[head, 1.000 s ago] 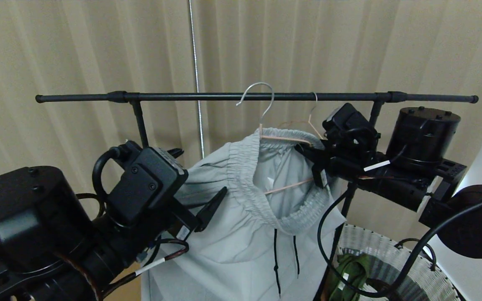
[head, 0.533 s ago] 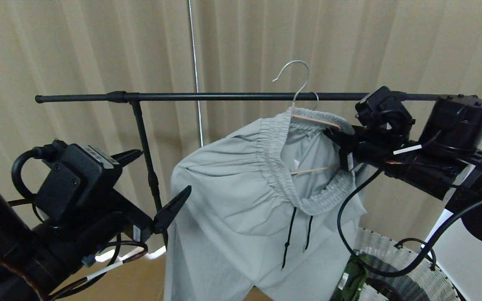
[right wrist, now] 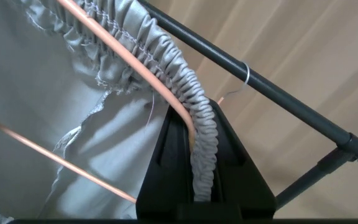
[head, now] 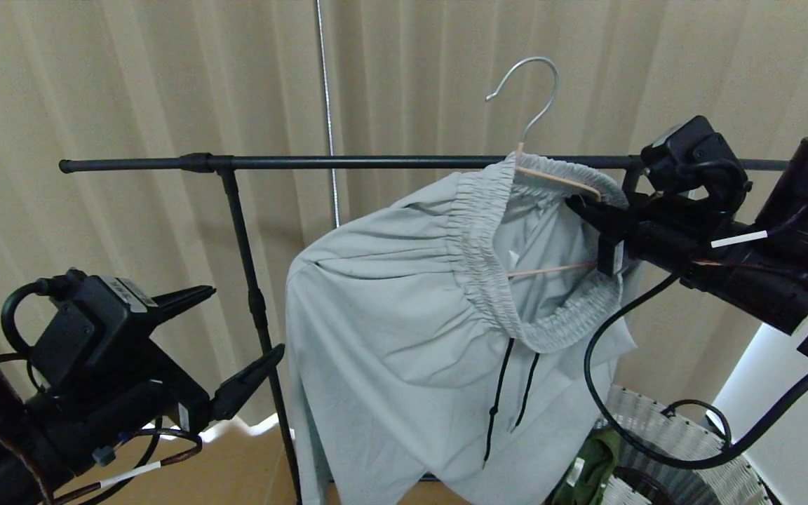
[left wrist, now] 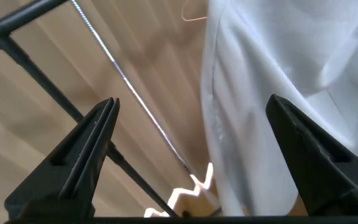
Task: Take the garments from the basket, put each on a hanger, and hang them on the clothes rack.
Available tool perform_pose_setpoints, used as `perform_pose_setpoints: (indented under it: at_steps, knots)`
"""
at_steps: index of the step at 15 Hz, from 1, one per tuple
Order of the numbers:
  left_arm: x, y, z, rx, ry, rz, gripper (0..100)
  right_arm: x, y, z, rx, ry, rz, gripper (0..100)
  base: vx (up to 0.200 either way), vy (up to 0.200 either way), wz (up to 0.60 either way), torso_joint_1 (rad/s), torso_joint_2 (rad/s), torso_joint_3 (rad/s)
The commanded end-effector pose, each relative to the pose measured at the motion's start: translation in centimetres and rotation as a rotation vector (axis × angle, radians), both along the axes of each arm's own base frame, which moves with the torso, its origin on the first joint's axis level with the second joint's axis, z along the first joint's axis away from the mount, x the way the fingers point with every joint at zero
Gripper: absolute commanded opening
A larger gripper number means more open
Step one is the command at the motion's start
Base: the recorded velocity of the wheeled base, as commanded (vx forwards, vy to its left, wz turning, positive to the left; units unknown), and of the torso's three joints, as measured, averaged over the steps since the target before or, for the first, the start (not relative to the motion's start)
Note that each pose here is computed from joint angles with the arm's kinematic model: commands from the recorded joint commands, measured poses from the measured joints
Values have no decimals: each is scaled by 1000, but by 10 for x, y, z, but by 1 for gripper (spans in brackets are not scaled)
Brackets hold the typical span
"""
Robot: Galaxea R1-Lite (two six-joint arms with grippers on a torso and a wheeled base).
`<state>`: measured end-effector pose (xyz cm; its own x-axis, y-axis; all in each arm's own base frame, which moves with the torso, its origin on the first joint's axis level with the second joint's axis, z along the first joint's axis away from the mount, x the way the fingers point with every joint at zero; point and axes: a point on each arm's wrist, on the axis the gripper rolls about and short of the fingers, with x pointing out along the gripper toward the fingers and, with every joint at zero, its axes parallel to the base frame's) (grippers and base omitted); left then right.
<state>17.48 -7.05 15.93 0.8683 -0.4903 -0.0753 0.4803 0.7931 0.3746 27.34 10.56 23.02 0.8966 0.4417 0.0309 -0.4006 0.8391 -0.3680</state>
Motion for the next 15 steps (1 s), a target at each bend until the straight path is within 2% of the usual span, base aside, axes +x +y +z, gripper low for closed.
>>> perform_pose_setpoints:
  at_steps: [1,6,13,14,15]
  knots:
    - [4,-1,-6,11,26,-8,100,-5,-2,2,2,-7,1,0,0,0,0,0,0,0]
    - [6,-4,-14,21,62,-83,100,-11,-3,4,15,-9,11,0,0,0,0,0,0,0]
    - [17,-9,-12,19,55,-96,100,-21,5,8,25,-19,51,0,0,0,0,0,0,0]
    - [17,-9,-12,18,56,-96,0,-22,5,9,26,-20,54,0,0,0,0,0,0,0]
    - [16,-8,-13,20,62,-94,0,-22,5,9,26,-20,54,0,0,0,0,0,0,0]
